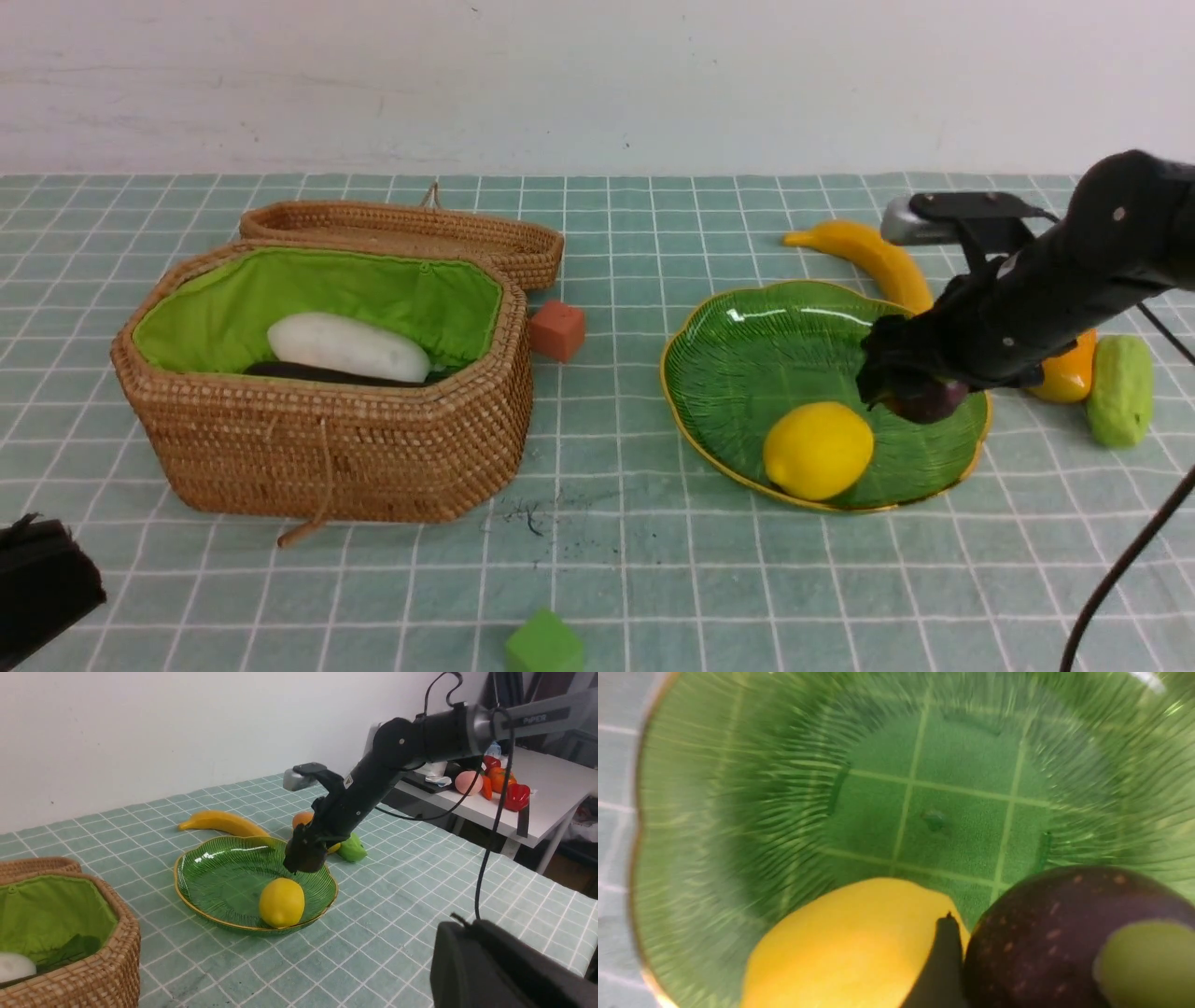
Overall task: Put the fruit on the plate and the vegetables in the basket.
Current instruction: Use the right arm to grab a mangosteen and put it into the right plate, then take a chayote with your right arm and place it on the basket on the left.
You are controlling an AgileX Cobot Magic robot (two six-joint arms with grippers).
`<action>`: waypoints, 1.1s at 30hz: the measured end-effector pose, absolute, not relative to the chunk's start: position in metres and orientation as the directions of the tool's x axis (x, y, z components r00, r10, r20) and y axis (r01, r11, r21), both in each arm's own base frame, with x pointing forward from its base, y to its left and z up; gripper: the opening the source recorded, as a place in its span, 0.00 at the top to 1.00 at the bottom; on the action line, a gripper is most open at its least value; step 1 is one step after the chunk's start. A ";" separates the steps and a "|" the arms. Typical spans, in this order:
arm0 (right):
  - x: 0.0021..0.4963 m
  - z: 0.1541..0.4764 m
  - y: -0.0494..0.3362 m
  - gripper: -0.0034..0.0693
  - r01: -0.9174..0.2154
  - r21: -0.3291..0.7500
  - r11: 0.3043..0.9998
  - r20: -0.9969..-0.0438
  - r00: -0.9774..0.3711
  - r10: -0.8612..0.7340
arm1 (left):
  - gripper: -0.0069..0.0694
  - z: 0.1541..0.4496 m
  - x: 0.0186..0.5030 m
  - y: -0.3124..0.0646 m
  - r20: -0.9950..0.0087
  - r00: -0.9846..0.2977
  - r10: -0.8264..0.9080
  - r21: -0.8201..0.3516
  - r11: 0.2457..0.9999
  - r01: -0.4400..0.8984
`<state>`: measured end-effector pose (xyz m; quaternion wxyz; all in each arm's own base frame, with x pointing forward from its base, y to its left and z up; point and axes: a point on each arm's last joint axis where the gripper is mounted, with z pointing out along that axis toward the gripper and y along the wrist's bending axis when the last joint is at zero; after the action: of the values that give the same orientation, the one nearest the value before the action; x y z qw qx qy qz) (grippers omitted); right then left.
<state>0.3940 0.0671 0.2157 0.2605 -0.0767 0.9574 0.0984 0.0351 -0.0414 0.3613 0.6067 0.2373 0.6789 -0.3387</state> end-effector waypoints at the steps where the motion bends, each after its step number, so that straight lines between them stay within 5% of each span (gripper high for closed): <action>1: 0.394 0.215 0.067 0.04 -0.197 0.149 0.969 -0.511 -0.854 -0.095 | 0.90 0.361 0.035 -0.041 -0.984 -0.151 -0.089 -0.172 0.658 0.733; 10: 0.380 0.272 0.057 0.08 -0.185 0.128 0.974 -0.555 -0.828 -0.084 | 0.90 0.361 0.035 -0.041 -0.984 -0.156 -0.083 -0.172 0.659 0.733; 14: 0.378 0.290 0.017 0.16 -0.007 0.093 0.996 -0.549 -0.835 0.045 | 0.90 0.361 0.035 -0.041 -0.984 -0.156 -0.083 -0.171 0.659 0.733; 17: 0.380 0.277 -0.036 0.18 0.220 0.075 0.973 -0.502 -0.834 0.227 | 0.89 0.361 0.035 -0.041 -0.984 -0.156 -0.083 -0.171 0.659 0.733; 22: 0.391 0.247 -0.084 0.17 0.384 0.106 0.917 -0.490 -0.782 0.384 | 0.89 0.360 0.035 -0.041 -0.984 -0.158 -0.081 -0.171 0.659 0.732; 33: 0.416 0.203 -0.108 0.17 0.412 0.196 0.890 -0.540 -0.712 0.448 | 0.88 0.359 0.035 -0.041 -0.984 -0.165 -0.072 -0.171 0.660 0.732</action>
<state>0.4162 -0.1077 0.2034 0.2999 0.2325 0.9247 0.0307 0.0349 -0.0414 0.3593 0.5998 0.2403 0.6857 -0.3351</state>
